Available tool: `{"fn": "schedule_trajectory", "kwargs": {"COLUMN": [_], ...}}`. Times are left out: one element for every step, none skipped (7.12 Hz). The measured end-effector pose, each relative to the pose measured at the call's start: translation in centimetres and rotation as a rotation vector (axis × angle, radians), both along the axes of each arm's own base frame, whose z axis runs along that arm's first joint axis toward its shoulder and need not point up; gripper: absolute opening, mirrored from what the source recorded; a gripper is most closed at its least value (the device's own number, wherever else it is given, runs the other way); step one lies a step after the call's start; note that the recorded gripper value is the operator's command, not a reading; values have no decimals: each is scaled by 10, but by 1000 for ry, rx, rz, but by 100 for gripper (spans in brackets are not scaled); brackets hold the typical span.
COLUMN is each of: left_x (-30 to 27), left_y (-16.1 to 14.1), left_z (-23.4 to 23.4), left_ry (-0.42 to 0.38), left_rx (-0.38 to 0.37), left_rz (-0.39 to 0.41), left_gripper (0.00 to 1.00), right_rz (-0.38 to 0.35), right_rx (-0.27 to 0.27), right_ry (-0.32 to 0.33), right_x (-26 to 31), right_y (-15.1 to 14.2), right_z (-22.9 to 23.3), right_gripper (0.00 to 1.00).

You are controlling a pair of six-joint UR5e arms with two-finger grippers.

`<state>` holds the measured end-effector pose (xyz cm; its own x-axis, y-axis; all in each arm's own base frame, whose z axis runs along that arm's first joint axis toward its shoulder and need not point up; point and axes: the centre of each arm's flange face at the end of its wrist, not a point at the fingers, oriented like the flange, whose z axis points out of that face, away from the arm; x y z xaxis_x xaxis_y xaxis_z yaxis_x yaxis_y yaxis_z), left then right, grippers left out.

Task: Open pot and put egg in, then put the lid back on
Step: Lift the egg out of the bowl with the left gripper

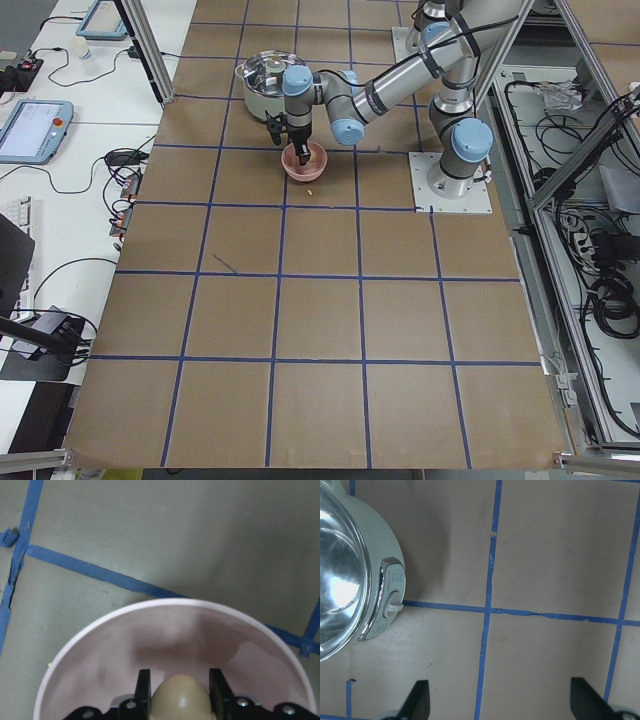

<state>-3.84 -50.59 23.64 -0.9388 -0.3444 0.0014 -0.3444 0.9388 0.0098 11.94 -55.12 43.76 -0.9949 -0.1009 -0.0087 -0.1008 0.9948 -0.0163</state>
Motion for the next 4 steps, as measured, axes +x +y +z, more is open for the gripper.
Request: {"fn": "schedule_trajectory", "kwargs": {"left_x": [-2,-4,-4,-4], "left_y": [0,-1,-8,-18], "left_z": [9,20,36,56], "left_ry": [1,3,5,12], "left_rx": [2,0,2,4], "left_rz": [1,1,0,0], "left_gripper": [7,7,7,7], "right_rz": [0,1,0,0], "right_rx": [0,-1,0,0], "right_ry": [0,1,1,2], "right_x": [0,-1,-1,-1], "right_y": [0,0,0,0], "right_z": [0,0,0,0], "right_gripper": [100,100,100,100]}}
